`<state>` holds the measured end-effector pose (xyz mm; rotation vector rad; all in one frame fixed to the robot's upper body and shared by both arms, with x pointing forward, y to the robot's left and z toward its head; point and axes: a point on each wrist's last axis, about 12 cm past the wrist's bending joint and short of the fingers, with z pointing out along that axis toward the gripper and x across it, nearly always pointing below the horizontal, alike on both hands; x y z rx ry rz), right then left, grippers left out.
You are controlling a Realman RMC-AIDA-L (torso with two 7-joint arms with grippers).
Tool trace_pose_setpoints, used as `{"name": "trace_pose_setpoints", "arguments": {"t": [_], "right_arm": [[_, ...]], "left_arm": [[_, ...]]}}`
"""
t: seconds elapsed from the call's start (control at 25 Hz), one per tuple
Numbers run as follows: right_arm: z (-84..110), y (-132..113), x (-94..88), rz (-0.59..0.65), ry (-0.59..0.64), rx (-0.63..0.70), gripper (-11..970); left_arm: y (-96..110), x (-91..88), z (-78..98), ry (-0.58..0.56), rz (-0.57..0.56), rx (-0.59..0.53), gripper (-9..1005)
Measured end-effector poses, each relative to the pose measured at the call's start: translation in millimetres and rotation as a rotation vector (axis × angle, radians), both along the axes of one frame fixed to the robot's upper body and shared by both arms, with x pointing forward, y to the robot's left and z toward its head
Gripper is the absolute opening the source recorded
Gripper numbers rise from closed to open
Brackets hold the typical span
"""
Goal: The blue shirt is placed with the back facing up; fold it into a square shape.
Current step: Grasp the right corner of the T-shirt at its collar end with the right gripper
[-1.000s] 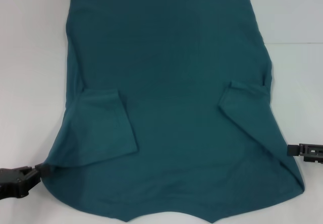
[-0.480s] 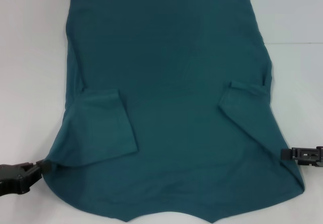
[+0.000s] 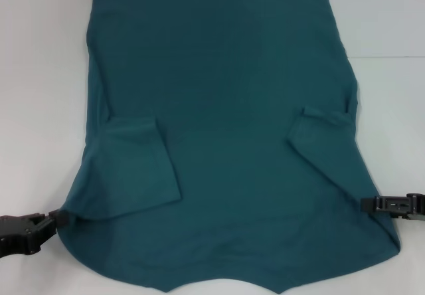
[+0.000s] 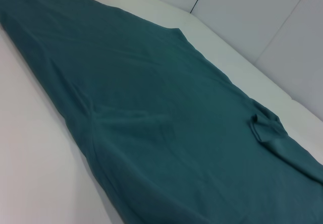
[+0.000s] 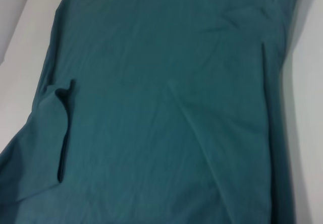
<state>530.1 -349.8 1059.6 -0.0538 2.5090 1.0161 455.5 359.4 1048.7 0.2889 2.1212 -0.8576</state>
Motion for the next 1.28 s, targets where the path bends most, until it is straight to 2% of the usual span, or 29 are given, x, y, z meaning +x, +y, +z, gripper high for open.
{"name": "trace_pose_setpoints", "arguments": {"t": [0.64, 1.0, 1.28], "right_arm": [[8.5, 19.7, 4.1, 0.092, 0.009, 0.062, 927], [8.5, 11.5, 1.6, 0.068, 0.049, 0.044, 924], [10.5, 8.7, -4.0, 0.1, 0.09, 0.049, 922]], "left_arm": [[0.5, 1.9, -0.2, -0.002, 0.009, 0.006, 23], [-0.7, 3.1, -0.9, -0.002, 0.011, 0.002, 23], [-2.5, 6.6, 0.5, -0.009, 0.005, -0.001, 23]]}}
